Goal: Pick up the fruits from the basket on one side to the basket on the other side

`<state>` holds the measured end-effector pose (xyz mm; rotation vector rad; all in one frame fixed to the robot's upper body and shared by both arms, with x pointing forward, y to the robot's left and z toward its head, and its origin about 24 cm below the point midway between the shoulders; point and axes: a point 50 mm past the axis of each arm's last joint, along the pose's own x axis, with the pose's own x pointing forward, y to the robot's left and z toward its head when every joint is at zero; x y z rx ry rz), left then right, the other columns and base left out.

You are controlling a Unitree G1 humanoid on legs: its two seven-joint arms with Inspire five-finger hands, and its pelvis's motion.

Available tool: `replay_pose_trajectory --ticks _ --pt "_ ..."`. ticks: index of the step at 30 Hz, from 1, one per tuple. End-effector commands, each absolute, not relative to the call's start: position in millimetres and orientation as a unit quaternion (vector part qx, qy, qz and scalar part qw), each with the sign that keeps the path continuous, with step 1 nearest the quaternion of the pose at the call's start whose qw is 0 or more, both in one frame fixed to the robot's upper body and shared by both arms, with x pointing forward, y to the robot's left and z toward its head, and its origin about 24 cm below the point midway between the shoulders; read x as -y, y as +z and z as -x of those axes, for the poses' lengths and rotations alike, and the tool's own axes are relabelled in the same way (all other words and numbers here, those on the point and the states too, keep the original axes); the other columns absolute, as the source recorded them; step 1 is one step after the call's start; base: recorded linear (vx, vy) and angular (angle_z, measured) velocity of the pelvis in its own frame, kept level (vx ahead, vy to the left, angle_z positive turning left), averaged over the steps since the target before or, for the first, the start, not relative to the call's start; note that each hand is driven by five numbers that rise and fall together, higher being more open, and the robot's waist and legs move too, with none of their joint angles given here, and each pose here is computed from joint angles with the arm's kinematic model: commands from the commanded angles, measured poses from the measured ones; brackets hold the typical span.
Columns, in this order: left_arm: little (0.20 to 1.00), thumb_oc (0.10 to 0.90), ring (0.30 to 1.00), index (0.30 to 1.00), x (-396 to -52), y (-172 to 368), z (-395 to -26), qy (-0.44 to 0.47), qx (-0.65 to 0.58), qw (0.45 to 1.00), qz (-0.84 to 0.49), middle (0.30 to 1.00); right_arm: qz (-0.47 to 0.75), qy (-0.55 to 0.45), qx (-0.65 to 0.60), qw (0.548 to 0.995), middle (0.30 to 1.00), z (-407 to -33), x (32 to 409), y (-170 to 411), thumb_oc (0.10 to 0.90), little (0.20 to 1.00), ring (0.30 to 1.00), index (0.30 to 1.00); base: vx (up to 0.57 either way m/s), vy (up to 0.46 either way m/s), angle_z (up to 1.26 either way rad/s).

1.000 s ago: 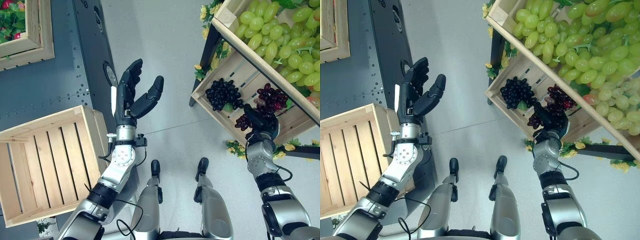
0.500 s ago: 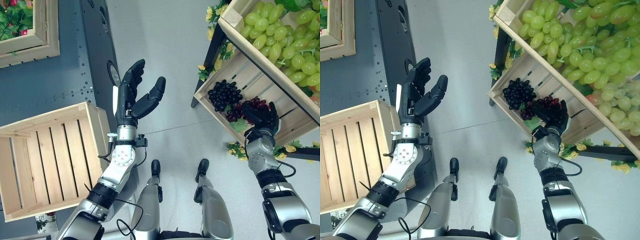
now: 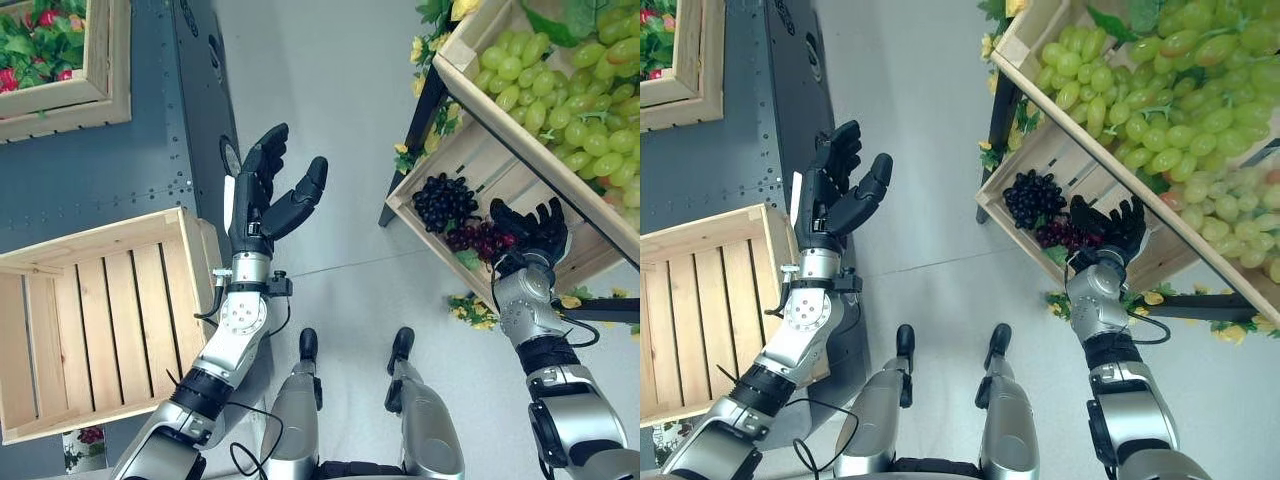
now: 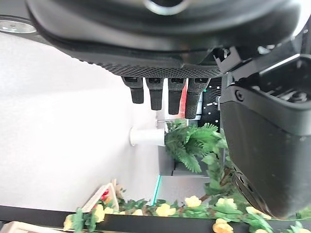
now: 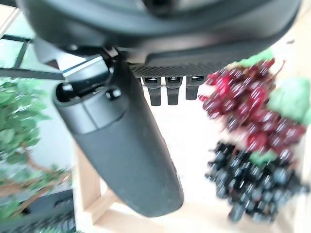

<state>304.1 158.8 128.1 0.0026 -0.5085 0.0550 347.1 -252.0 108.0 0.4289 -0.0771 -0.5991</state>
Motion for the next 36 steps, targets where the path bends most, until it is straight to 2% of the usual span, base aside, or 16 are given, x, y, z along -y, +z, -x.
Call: replay_pose_trajectory --ticks 1,5,9,16,21,27,31,36 --pt "0.9 0.8 0.9 0.9 -153.7 170.4 -288.6 0.014 0.366 0.93 0.038 0.9 -0.148 -0.224 0.174 0.947 0.9 -344.3 243.7 171.3 0.8 0.9 0.9 0.9 0.11 0.134 -0.05" --pt "0.9 0.8 0.9 0.9 -159.2 153.7 -285.7 0.028 0.331 0.942 0.034 0.9 -0.114 -0.099 0.212 0.966 0.9 -330.9 206.4 170.1 0.8 0.9 0.9 0.9 0.11 0.156 -0.05" --pt "0.9 0.8 0.9 0.9 -168.5 134.1 -280.1 0.036 0.296 0.954 0.023 0.9 -0.095 0.006 0.23 0.969 0.9 -315.1 186.7 158.6 0.8 0.9 0.9 0.9 0.12 0.142 0.01" --pt "0.9 0.8 0.9 0.9 -184.0 99.0 -271.1 0.051 0.204 0.977 0.033 0.9 -0.168 0.145 0.16 0.962 0.9 -292.6 169.9 114.1 0.8 0.9 0.9 0.9 0.06 0.125 0.08" --pt "0.9 0.8 0.9 0.9 -187.2 71.3 -265.9 0.059 0.127 0.988 0.06 0.9 -0.236 0.154 0.089 0.955 0.9 -279.3 162.1 75.9 0.8 0.9 0.9 0.9 -0.01 0.131 0.15" --pt "0.9 0.8 0.9 0.9 -185.6 47.0 -256.6 0.028 0.072 0.993 0.087 0.9 -0.273 0.17 0.011 0.947 0.9 -255.2 142.5 31.5 0.8 0.9 0.9 0.9 0.0 0.022 0.16" --pt "0.9 0.8 0.9 0.9 -178.0 38.8 -257.9 0.002 0.05 0.994 0.096 0.9 -0.259 0.176 -0.036 0.949 0.9 -240.7 138.3 7.7 0.8 0.9 0.9 0.9 0.03 -0.185 0.52" --pt "0.9 0.8 0.9 0.9 -170.3 28.8 -258.2 -0.016 0.016 0.993 0.12 0.9 -0.244 0.185 -0.071 0.949 0.9 -241.0 140.9 -3.3 0.8 0.9 0.9 0.9 0.0 -0.25 0.78"
